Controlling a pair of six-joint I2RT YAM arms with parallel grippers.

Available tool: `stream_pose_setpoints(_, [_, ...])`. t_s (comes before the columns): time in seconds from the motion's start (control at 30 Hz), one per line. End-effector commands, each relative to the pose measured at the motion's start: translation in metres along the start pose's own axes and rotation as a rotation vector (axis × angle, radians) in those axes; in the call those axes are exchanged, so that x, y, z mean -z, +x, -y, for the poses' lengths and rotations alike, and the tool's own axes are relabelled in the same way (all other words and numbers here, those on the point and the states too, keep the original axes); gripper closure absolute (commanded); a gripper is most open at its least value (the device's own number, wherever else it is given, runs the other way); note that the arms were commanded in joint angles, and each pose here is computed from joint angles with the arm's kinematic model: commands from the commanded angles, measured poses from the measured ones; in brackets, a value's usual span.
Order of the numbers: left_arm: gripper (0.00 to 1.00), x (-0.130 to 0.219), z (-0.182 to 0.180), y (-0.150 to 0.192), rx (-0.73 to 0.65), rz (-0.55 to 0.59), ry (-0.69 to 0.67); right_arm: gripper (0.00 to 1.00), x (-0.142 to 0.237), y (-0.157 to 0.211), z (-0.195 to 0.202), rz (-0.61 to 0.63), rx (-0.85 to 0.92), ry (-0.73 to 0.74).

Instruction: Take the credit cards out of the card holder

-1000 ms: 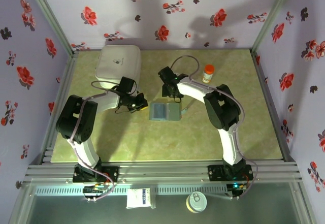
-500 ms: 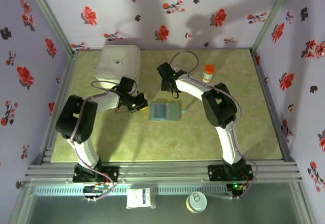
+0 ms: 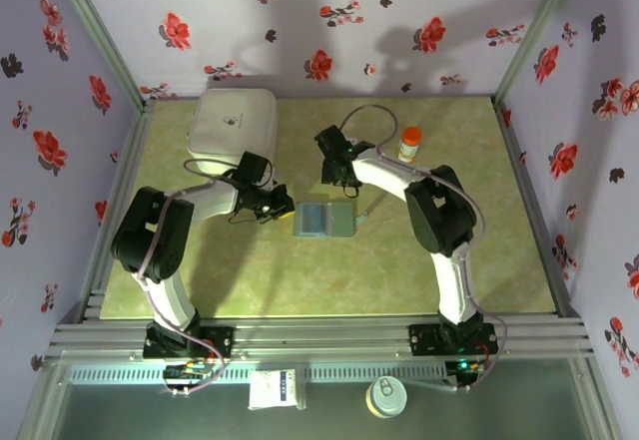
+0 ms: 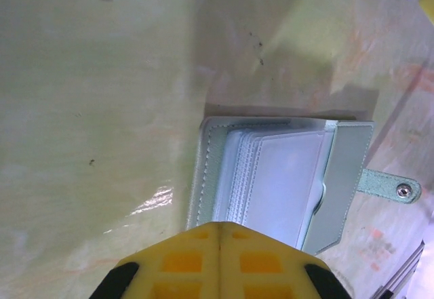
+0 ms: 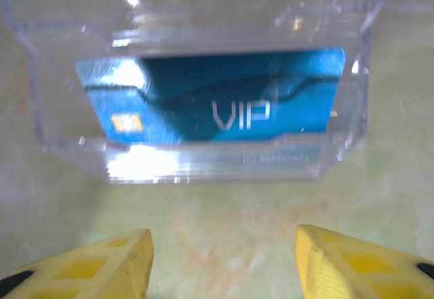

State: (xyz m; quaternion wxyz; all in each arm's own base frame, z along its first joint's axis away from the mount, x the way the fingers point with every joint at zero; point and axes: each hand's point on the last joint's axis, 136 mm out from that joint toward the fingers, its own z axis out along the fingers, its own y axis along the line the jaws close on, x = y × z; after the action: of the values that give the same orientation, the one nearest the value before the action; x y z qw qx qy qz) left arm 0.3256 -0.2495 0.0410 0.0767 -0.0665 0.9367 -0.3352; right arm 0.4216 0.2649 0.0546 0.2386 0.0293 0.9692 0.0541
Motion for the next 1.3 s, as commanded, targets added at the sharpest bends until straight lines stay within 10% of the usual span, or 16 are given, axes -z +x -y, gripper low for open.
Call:
stream_pose_setpoints(0.0, [0.98, -0.005, -0.002, 0.012, -0.011, -0.049, 0.0, 0.44, 0.029, 0.003, -0.018, -0.005, -0.043, -0.145])
stream_pose_setpoints(0.4, [1.0, -0.015, -0.006, 0.024, -0.023, -0.11, -0.008, 0.56, 0.04, 0.078, -0.055, -0.201, -0.129, -0.493])
stream_pose_setpoints(1.0, [1.0, -0.019, -0.027, 0.031, -0.003, -0.136, -0.101, 0.64, 0.048, 0.104, -0.033, -0.198, -0.087, -0.36])
stream_pose_setpoints(1.27, [1.0, -0.019, -0.028, 0.033, 0.013, -0.138, -0.102, 0.66, 0.062, 0.114, -0.072, -0.296, -0.092, -0.581])
